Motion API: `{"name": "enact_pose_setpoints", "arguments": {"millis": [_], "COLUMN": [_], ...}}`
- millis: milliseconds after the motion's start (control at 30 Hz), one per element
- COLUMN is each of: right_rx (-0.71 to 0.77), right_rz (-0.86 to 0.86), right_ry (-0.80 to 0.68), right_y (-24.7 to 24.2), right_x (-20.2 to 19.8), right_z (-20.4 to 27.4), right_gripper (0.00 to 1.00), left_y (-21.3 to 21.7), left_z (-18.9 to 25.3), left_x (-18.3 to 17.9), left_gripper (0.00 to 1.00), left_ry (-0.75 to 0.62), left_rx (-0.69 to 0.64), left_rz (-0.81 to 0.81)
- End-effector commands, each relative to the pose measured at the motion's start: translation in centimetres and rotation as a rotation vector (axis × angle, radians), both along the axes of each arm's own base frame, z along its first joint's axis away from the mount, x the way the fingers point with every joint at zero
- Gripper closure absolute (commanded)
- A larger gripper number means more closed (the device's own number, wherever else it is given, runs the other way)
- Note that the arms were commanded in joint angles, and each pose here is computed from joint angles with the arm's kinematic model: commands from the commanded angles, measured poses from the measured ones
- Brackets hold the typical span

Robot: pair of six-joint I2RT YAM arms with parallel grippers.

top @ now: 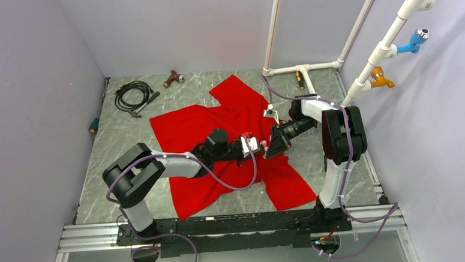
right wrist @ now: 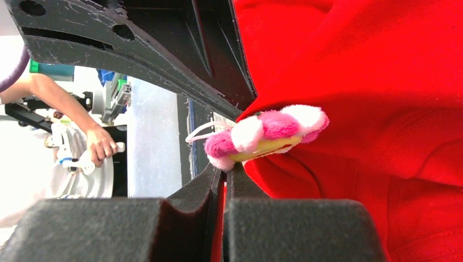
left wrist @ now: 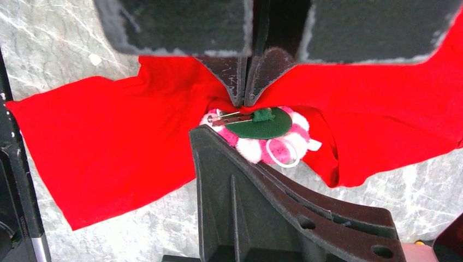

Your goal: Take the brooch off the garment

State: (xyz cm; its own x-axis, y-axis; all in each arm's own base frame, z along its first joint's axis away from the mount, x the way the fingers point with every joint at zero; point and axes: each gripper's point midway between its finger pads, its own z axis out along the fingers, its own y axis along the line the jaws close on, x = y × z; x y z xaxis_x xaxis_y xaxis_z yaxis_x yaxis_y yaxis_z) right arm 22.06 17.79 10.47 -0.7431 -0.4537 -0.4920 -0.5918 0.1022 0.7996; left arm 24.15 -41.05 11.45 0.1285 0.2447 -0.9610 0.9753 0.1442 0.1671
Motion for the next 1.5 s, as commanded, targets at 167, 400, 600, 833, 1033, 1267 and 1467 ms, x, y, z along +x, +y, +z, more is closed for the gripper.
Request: {"name": "enact_pose_setpoints", "arguments": {"millis": [167,400,600,833,1033,1267,1467], "right_rx": [-0.008,-0.043,-0.041,-0.036,-0.026,-0.044,-0.051], "right_rz": [0.011,0.051,0.092,0.129,0.140,0.166,0.190], "right_ry": [-0.081,-0.123,-0.157,-0.211,-0.226,-0.240,-0.265], "right_y": [0.1,-0.3,0.4,1.0,1.1,0.7,0.7], "right_x": [0.8,1.3,0.9,0.7,0.7,0.3,0.2], "right_z": [0.7,0.1,0.1,0.6,1.1,0.8,0.7], "right_gripper": [1.00,1.00,1.00,1.00,1.00,1.00,1.00], "left_y": [0.9,4.0,2.4,0.2,-0.1,1.1,2.3], "left_z": [3.1,3.3,3.9,4.3,2.9,3.2,1.3], "left_x": [-0.5,2.2,2.7,2.6,0.4,0.4,-0.6], "left_gripper": [0.57,0.31,0.03,0.04,0.18,0.20,0.17], "left_ry": [-0.128,-0.250,-0.373,-0.331,-0.327,-0.365,-0.455], "left_rx": [-0.040,0.022,0.023,-0.014,0.011,0.028,0.112], "left_rz": [-0.080,-0.052,-0.183,-0.248,-0.348,-0.383,-0.488]}}
